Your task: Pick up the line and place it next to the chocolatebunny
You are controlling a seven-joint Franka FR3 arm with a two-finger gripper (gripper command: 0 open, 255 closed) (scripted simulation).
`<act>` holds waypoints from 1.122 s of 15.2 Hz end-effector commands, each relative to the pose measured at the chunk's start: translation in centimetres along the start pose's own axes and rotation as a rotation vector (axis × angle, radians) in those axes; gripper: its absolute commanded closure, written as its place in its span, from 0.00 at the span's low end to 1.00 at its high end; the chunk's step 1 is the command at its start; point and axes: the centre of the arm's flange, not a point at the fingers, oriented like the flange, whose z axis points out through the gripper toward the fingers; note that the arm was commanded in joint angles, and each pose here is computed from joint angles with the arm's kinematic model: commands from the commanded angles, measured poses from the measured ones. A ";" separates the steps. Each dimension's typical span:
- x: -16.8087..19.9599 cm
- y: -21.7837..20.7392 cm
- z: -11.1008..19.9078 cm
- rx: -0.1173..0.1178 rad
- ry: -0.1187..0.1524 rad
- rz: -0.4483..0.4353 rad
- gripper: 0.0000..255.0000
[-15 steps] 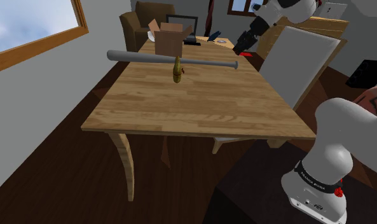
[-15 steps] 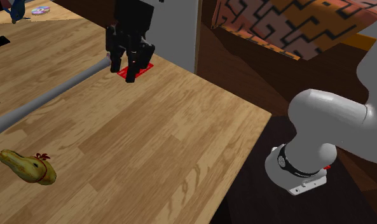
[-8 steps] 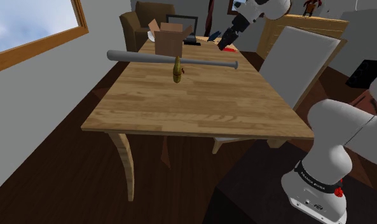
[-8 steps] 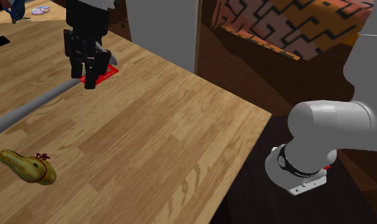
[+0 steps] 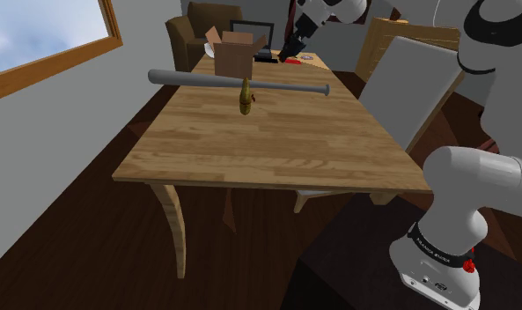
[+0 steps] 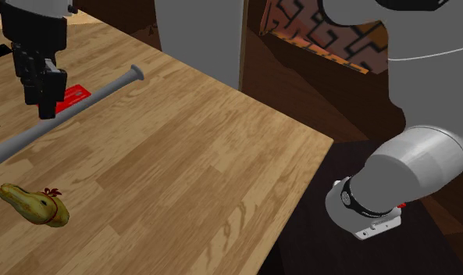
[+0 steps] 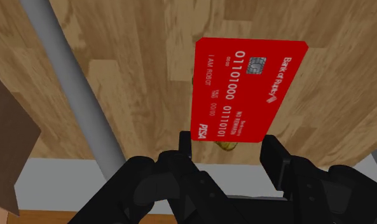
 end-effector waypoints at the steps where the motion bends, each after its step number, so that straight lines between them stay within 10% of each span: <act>1: 0.8 1.0 1.4 0.000 -0.005 0.000 1.00; 17: -3.9 1.0 8.5 0.000 -0.005 0.000 1.00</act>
